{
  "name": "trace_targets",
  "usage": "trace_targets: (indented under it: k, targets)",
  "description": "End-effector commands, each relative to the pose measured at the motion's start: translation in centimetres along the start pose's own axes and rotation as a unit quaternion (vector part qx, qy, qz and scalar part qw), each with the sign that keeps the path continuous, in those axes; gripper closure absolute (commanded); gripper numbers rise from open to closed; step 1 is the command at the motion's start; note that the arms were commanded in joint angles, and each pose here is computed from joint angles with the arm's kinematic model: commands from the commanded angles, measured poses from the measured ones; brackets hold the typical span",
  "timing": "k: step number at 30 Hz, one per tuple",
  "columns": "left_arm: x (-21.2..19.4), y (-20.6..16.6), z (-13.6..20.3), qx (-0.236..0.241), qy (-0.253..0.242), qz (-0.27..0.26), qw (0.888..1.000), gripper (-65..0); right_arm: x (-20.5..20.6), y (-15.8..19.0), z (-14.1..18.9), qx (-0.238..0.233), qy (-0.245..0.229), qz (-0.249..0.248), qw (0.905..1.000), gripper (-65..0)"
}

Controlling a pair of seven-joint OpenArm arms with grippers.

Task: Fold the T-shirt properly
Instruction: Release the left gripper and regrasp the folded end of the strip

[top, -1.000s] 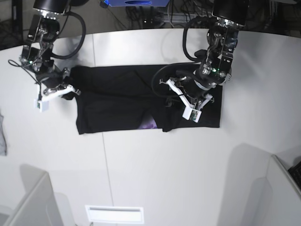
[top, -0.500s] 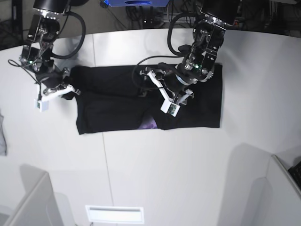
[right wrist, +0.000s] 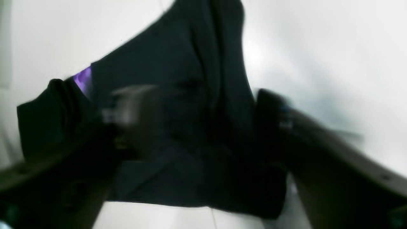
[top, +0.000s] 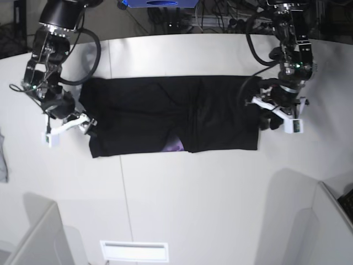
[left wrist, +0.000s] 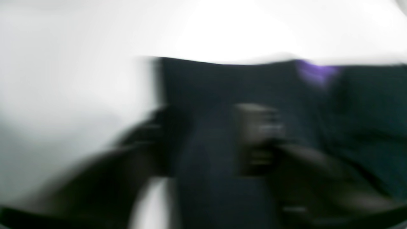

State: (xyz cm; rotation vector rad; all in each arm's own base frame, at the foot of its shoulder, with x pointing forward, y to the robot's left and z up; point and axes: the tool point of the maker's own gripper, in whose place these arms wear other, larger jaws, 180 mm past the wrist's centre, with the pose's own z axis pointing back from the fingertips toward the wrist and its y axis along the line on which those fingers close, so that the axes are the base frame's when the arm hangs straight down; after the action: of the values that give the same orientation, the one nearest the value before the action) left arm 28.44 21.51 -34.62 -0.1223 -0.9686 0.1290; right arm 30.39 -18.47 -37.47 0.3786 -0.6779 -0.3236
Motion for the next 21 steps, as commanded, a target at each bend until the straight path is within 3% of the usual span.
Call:
trace_targets:
  k: [1,2,7,16,21]
  targets:
    - [1.1,1.5,0.4,0.015,-0.020,0.004,1.000,-2.8,1.4,0.3,0.1,0.011,-0.015,0.017,0.9997,-48.8]
    - [1.1,3.5,0.9,0.041,-0.022,0.013,0.999,0.0,1.3,0.3,-0.4,0.019,-0.009,0.026,0.9994,-48.6]
    - [-0.7,10.5,2.2,0.122,-0.007,0.053,0.991,0.0,1.3,-1.2,-2.4,0.021,0.012,0.004,0.9997,-48.6]
    - [-3.6,11.4,1.3,0.088,0.040,0.028,0.995,0.0,0.3,-3.3,-3.5,0.007,0.045,-0.009,0.9989,-48.6]
    - [-3.4,11.2,0.2,0.083,0.037,0.040,0.995,0.0,-2.2,-2.4,-4.0,0.029,0.074,0.026,0.9965,-48.5]
